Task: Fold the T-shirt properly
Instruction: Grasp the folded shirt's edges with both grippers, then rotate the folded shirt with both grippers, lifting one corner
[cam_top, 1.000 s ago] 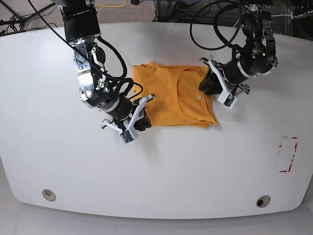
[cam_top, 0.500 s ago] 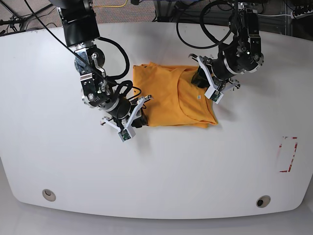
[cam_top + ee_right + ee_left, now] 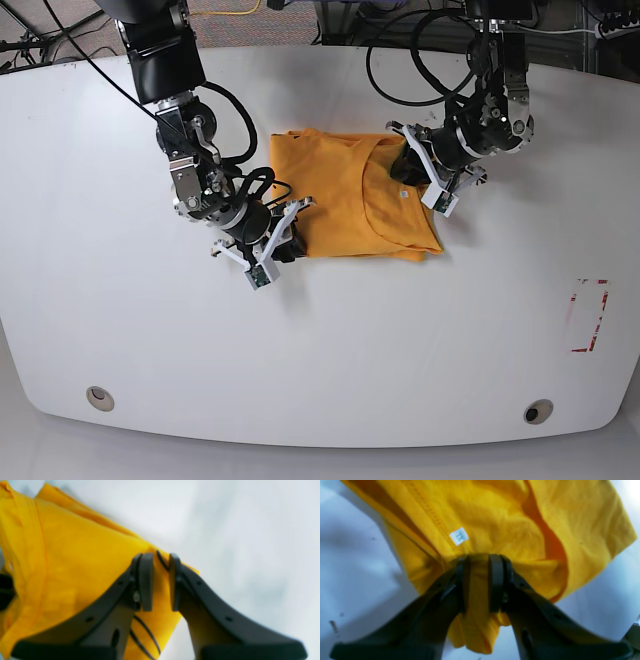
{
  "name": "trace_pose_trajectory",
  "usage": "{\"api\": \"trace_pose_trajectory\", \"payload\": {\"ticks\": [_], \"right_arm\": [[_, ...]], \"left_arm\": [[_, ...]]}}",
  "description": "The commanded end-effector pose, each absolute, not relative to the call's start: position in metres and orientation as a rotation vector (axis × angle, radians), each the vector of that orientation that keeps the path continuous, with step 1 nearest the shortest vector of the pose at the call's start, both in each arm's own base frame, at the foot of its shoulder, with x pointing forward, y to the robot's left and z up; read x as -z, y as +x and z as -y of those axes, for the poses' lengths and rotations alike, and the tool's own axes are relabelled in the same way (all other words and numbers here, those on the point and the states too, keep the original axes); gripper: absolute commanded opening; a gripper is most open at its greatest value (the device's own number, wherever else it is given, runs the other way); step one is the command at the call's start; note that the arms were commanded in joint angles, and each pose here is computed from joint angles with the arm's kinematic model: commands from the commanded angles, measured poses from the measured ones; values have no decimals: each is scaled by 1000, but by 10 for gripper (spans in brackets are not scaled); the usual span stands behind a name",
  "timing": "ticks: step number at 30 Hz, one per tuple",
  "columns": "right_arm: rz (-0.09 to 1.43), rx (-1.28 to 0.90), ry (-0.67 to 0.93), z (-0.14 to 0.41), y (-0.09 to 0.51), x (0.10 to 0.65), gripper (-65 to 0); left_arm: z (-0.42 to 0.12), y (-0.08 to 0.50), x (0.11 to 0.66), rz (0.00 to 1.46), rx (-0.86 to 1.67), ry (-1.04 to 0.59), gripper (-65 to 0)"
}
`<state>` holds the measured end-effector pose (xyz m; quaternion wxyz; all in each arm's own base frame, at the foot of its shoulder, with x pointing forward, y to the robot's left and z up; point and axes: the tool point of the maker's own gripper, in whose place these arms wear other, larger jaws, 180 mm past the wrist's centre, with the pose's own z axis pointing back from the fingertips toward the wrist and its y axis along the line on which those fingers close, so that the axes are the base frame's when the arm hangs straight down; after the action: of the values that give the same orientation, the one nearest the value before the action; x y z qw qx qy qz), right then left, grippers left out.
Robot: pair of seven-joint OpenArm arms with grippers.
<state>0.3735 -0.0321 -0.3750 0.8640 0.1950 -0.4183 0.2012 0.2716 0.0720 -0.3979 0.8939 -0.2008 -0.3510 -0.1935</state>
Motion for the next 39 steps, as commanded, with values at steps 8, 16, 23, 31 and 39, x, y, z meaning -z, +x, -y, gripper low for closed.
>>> {"api": "trace_pose_trajectory", "payload": {"ticks": [8,16,23,31,39], "right_arm": [[904,-382,423,39,373,386,-550],[855,-368,429,41,351,405,-599],[844,-367,438,41,330,411,-606],[838,-363,467,33,300,411,-606],[795,-330,527,11,265,419,-606]], "left_arm": [[-91,282,418,698,386,-413,-543],[-93,293,424,676,410,-407,-543],[-103,313,431,651,416,-392,-543],[-117,338,424,677,405,-371,-543],[-119,357,414,731,394,-374,-543]]}}
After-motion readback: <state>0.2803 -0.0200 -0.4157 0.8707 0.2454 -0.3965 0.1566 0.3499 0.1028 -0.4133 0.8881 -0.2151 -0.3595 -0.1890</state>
